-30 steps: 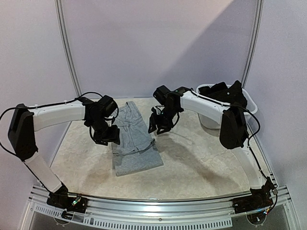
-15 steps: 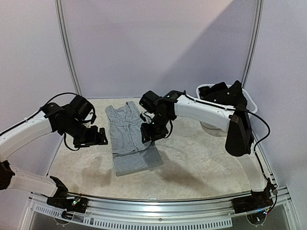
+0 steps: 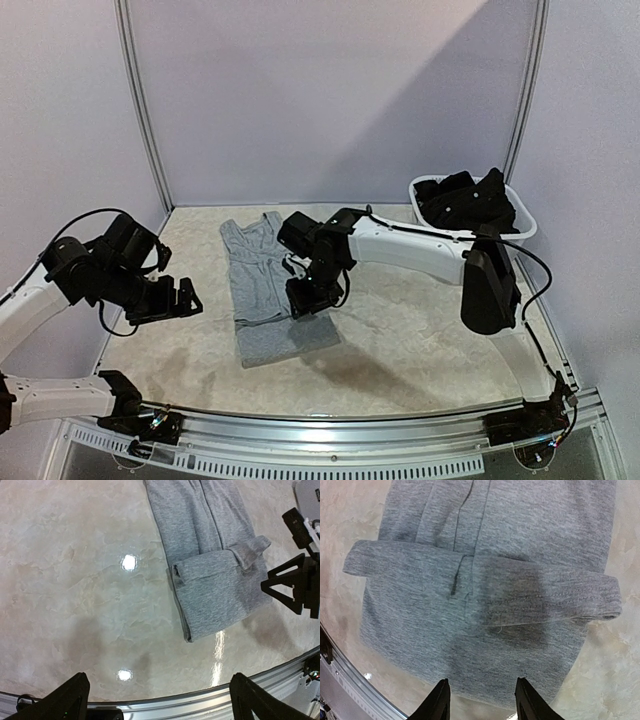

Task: Fold and stack the mixed laundry pile
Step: Fold the rectangle-folded tank top at the center of the board, then smooth out the 2/3-rectangle-folded tank top at the center of the board.

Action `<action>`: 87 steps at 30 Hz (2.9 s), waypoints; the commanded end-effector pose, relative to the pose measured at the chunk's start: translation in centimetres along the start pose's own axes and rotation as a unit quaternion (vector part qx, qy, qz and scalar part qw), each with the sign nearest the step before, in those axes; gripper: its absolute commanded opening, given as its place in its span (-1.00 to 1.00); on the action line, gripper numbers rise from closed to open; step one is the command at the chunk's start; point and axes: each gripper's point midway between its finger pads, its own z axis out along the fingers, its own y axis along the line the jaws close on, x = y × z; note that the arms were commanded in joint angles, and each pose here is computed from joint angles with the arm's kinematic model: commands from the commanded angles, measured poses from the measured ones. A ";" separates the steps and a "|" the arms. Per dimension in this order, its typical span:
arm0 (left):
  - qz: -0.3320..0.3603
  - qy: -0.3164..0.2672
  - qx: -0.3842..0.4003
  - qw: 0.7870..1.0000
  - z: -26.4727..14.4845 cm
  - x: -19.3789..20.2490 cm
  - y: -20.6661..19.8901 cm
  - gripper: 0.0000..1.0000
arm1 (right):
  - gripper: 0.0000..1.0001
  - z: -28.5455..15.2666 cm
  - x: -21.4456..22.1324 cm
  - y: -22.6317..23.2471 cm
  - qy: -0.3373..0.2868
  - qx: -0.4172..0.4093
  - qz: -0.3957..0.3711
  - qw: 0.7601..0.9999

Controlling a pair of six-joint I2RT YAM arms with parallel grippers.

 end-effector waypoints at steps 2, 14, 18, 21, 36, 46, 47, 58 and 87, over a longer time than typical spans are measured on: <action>-0.010 0.007 -0.011 1.000 -0.5 1.0 1.2 0.99 | -0.13 1.7 -0.1 -0.8 0.001 0.013 -0.001 1.000; -0.019 0.000 -0.003 1.000 -1.2 1.7 1.6 0.99 | -0.20 3.1 0.0 -1.4 0.005 0.025 -0.003 1.000; -0.020 -0.001 -0.003 1.000 -1.2 1.6 1.6 0.99 | -0.22 3.7 0.0 -1.3 0.008 0.019 -0.002 1.000; -0.022 -0.002 -0.002 1.000 -1.2 1.6 1.6 0.99 | -0.22 4.1 -0.3 -1.1 0.003 0.015 -0.002 1.000; -0.025 0.014 -0.009 1.000 -1.2 1.8 1.5 0.99 | -0.26 5.6 -3.0 -1.6 -0.033 0.021 0.004 0.999; -0.028 0.023 -0.016 0.999 -1.1 1.9 1.6 0.99 | -0.26 5.4 -5.7 -3.4 -0.068 0.025 0.026 0.997; -0.027 0.024 -0.016 0.999 -1.1 1.9 1.5 0.99 | -0.26 5.4 -6.1 -3.6 -0.073 0.025 0.027 0.997; -0.010 0.049 -0.011 0.999 -0.8 1.5 0.4 0.99 | -0.19 4.9 -11.5 -4.0 -0.155 -0.003 0.050 0.987; 0.056 0.116 0.084 0.988 7.4 5.6 -6.4 0.41 | 0.17 -5.6 2.0 -7.6 -0.067 -0.070 0.073 0.993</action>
